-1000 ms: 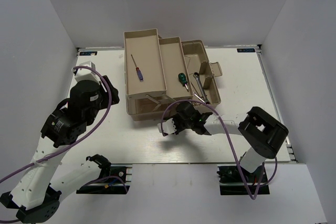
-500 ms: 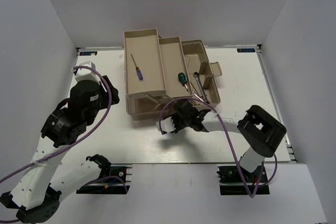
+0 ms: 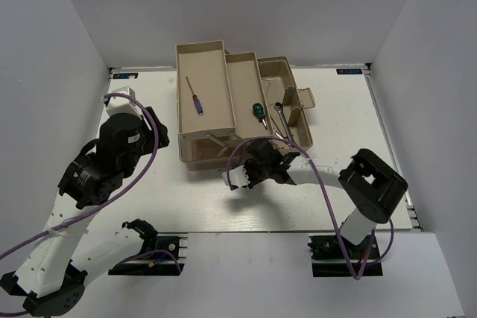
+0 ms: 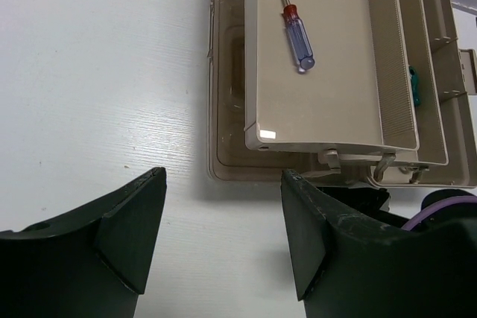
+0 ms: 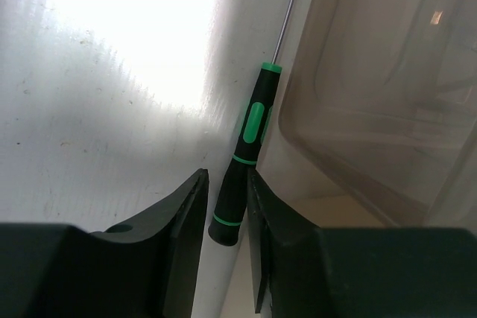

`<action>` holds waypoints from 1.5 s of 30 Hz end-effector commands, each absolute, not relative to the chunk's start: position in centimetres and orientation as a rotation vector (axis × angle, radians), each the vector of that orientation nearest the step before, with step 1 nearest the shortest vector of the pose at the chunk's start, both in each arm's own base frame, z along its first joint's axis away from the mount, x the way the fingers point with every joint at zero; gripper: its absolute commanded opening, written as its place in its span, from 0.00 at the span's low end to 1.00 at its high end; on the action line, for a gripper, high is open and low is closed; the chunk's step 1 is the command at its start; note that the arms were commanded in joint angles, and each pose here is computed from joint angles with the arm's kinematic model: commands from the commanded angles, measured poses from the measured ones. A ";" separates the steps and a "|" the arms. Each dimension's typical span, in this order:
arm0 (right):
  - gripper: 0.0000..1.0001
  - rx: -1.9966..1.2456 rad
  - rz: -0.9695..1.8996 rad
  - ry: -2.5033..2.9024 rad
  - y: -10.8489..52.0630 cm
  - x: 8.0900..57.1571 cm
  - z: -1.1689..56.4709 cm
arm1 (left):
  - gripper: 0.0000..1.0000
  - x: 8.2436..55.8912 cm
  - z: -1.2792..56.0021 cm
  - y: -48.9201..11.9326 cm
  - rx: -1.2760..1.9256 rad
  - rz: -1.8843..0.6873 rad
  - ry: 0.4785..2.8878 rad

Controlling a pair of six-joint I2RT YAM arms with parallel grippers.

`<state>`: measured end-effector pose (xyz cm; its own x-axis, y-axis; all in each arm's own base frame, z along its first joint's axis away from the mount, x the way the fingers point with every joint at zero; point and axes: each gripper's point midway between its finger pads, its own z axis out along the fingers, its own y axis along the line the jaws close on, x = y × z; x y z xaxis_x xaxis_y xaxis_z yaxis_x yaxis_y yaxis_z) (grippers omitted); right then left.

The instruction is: Sort the tools into containers

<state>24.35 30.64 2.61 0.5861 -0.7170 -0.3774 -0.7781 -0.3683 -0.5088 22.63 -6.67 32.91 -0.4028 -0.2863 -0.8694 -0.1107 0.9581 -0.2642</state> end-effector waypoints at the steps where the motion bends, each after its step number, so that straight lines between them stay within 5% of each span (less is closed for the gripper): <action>1: 0.33 -2.195 0.193 1.197 29.9 23.0 2.6 | 0.73 22.8 34.1 -6.3 -0.300 -0.194 1.955; 24: 0.31 -2.103 0.263 1.169 29.6 21.3 6.1 | 0.73 22.7 34.4 -6.4 -0.296 -0.208 1.950; 30: 0.41 -2.120 0.247 1.171 29.6 21.6 5.6 | 0.73 22.8 34.3 -6.5 -0.296 -0.208 1.950; 45: 0.46 -2.177 0.204 1.177 30.5 23.1 3.7 | 0.73 22.5 34.1 -6.3 -0.303 -0.208 1.957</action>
<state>22.08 29.43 2.78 0.5653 -0.7101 -0.4198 -0.8126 -0.3917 -0.4316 22.71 -6.73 33.15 -0.4002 -0.2880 -0.8700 -0.1095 0.9575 -0.2666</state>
